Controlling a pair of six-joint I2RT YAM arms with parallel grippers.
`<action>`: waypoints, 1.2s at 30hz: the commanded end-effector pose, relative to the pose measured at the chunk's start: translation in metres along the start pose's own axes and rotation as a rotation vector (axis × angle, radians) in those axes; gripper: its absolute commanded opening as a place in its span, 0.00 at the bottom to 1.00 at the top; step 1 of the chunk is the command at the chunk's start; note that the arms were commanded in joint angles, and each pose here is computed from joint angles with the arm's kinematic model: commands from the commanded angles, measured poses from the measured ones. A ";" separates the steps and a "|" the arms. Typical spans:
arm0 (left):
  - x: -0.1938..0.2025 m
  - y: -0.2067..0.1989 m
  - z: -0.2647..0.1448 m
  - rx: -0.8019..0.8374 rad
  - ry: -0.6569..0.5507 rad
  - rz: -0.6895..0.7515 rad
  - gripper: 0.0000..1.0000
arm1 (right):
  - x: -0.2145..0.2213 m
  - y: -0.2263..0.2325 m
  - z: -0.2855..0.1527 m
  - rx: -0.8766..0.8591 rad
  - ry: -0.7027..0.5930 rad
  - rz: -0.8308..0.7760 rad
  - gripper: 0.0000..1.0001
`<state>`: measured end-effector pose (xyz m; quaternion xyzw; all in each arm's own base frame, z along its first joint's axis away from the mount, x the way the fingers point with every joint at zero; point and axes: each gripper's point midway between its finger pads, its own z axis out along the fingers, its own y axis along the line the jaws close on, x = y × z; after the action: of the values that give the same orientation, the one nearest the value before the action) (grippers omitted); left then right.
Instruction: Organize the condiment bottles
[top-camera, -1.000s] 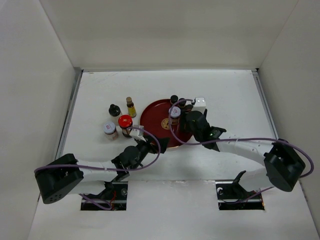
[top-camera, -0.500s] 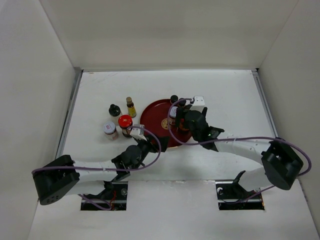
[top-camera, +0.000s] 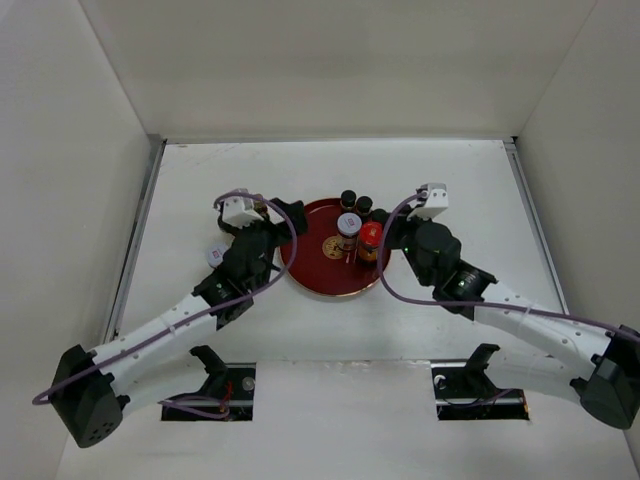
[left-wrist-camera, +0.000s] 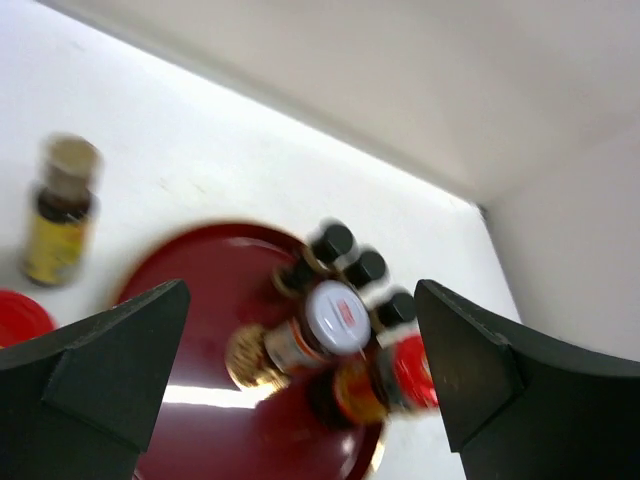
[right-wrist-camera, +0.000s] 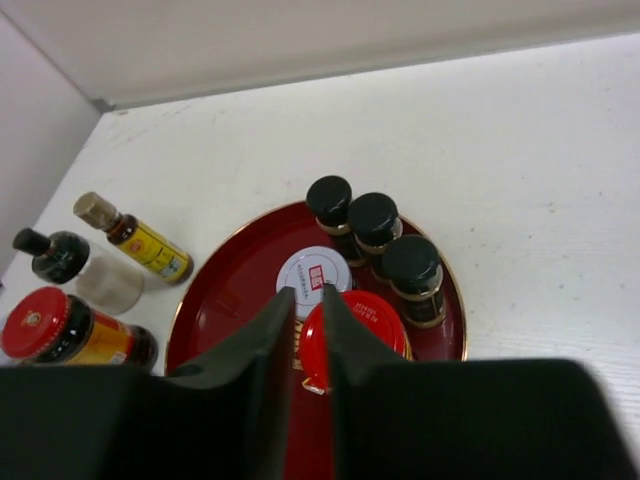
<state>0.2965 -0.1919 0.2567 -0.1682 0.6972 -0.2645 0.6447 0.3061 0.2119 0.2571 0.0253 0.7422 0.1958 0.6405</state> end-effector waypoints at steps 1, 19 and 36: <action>-0.028 0.026 0.014 -0.131 -0.024 0.077 1.00 | 0.000 0.010 0.003 -0.053 0.012 0.026 0.18; -0.039 0.082 0.081 -0.356 0.179 0.290 0.66 | 0.059 0.023 0.008 -0.081 0.078 0.065 0.71; -0.018 0.121 0.112 -0.425 0.228 0.354 0.47 | 0.071 0.018 0.017 -0.090 0.094 0.056 0.71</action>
<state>0.4071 -0.1024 0.1814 -0.1432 0.8365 -0.0030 0.5289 0.3028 0.2455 0.1788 0.0043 0.7821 0.2184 0.5836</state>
